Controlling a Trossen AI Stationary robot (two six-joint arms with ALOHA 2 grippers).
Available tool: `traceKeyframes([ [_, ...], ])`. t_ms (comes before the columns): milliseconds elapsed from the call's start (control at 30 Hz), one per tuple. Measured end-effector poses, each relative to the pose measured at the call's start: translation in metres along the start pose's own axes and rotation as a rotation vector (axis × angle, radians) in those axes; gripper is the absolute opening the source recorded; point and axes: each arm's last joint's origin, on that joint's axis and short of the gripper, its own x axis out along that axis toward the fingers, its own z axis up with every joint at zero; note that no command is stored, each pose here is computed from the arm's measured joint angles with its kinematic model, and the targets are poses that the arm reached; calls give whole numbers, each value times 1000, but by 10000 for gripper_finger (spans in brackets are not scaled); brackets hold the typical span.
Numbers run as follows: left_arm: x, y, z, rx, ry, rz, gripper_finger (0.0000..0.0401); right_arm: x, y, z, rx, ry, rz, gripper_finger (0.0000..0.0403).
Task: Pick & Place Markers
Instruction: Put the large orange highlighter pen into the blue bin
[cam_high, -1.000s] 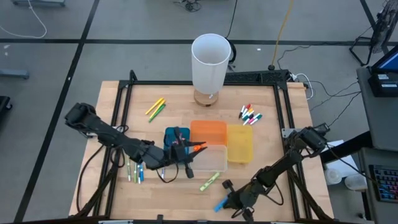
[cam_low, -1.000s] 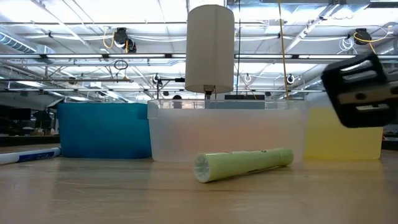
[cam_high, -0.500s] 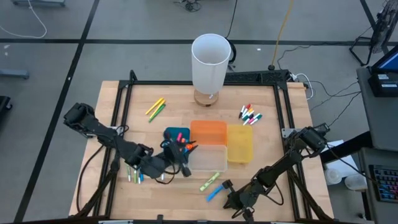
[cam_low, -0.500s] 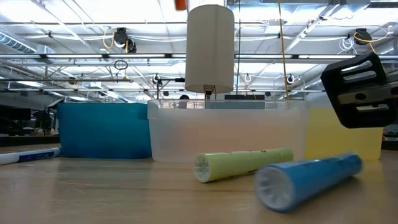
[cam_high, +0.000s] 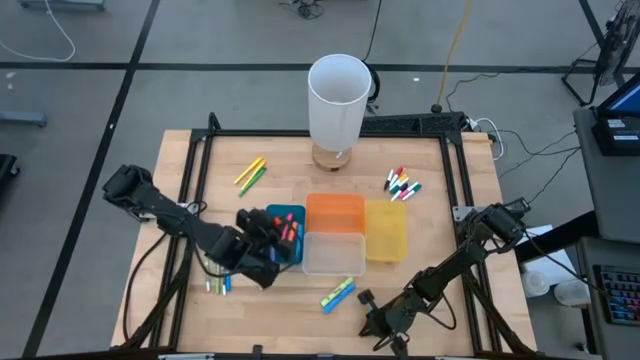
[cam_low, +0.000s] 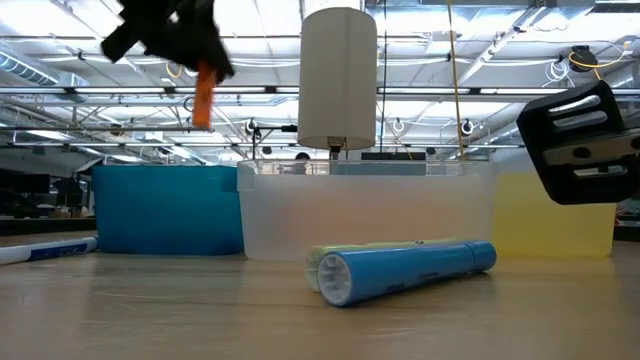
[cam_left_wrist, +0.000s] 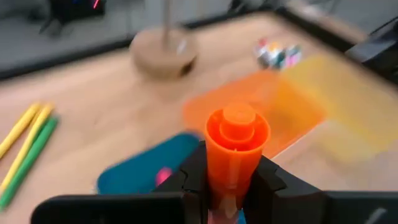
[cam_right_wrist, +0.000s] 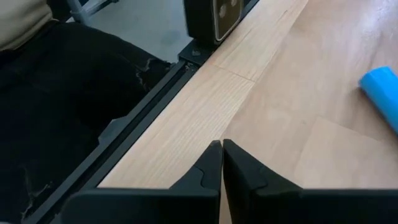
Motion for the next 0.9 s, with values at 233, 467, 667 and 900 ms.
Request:
traceKeyframes([
  [233, 14, 9, -2, -15, 171, 47, 58, 0, 0, 1, 1, -7, 5, 0],
  [467, 34, 20, -9, 19, 361, 58, 58, 0, 0, 1, 2, -12, 5, 0],
  [667, 49, 25, -16, 34, 413, 22, 65, 0, 0, 1, 1, -12, 4, 0],
  [900, 49, 24, -12, 68, 400, -17, 156, -4, 0, 2, -25, 11, -2, 5],
])
